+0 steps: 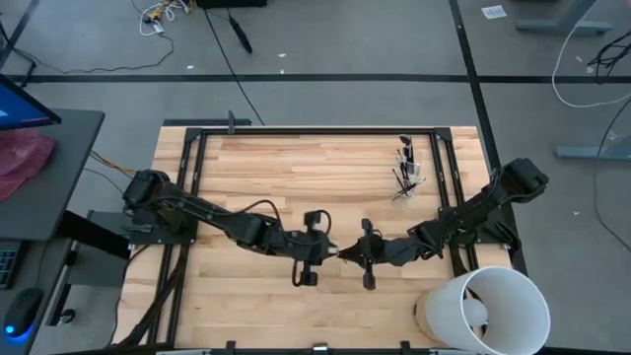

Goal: Put items in baskets/containers
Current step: Put the eyeshadow brush into the transparent organizer

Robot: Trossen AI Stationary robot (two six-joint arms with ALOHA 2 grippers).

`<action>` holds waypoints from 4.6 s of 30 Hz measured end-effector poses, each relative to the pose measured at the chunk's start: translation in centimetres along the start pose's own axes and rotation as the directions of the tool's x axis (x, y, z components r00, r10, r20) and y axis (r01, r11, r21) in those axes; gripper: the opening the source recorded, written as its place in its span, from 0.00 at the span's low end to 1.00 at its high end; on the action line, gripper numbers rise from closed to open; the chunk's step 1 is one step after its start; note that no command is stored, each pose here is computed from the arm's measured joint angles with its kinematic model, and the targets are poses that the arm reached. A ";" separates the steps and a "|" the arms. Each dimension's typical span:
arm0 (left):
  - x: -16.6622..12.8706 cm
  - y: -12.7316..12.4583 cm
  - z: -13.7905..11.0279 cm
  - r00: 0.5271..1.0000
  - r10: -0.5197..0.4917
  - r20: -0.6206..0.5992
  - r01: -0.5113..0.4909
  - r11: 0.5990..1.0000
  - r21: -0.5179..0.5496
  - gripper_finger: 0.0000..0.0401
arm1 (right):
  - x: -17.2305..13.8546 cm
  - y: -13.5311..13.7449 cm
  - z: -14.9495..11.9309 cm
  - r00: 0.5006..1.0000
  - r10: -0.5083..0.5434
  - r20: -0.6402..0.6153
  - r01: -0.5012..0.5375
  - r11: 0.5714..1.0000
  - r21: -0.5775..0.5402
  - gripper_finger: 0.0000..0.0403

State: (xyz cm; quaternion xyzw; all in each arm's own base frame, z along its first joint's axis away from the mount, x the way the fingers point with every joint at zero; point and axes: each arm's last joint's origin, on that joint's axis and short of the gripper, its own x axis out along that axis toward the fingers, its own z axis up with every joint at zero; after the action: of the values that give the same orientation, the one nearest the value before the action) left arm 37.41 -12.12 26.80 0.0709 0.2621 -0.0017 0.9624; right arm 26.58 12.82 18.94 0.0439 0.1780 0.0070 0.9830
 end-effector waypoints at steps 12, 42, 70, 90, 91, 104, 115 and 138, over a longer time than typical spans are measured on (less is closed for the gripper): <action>-0.5 -1.4 -5.4 0.982 0.130 -0.136 -0.138 0.989 -0.052 0.46 | -6.4 -2.4 2.1 0.973 -0.229 0.019 0.226 0.969 0.102 0.02; -0.4 -2.3 -11.1 0.978 0.082 0.192 -0.018 0.948 -0.317 0.43 | -16.0 -18.8 -0.2 0.393 -0.919 -0.036 0.896 0.374 0.239 0.02; -0.4 -2.2 -11.0 0.974 0.113 0.198 -0.041 0.942 -0.333 0.43 | -15.4 -22.8 -7.0 0.331 -0.937 -0.113 0.877 0.260 0.404 0.02; -0.4 -2.2 -11.0 0.974 0.112 0.198 -0.035 0.934 -0.357 0.43 | -14.9 -23.0 -7.5 0.353 -0.923 -0.152 0.888 0.280 0.365 0.37; -0.4 -2.2 -11.0 0.974 0.112 0.198 -0.035 0.934 -0.357 0.43 | -14.9 -22.9 -7.5 0.358 -0.921 -0.151 0.888 0.286 0.359 0.39; -0.4 -2.2 -11.0 0.974 0.114 0.197 -0.035 0.931 -0.364 0.43 | -14.6 -21.7 -2.0 0.466 -0.879 -0.097 0.860 0.424 0.284 0.39; -0.4 -2.1 -11.0 0.970 0.142 0.197 -0.062 0.928 -0.367 0.43 | -12.5 -17.6 1.6 0.826 -0.558 0.082 0.511 0.801 0.312 0.29; -4.0 -4.2 -15.1 0.883 -0.304 -0.358 -0.069 0.671 -0.738 0.43 | -1.1 -6.1 -5.7 0.999 -0.010 0.034 0.001 0.970 0.242 0.15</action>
State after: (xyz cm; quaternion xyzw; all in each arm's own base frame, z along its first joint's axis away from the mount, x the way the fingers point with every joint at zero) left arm 26.19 -14.35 15.35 -0.3396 0.4611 0.0559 0.8179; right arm 23.51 7.23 13.45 0.1629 0.1604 -0.0182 0.9734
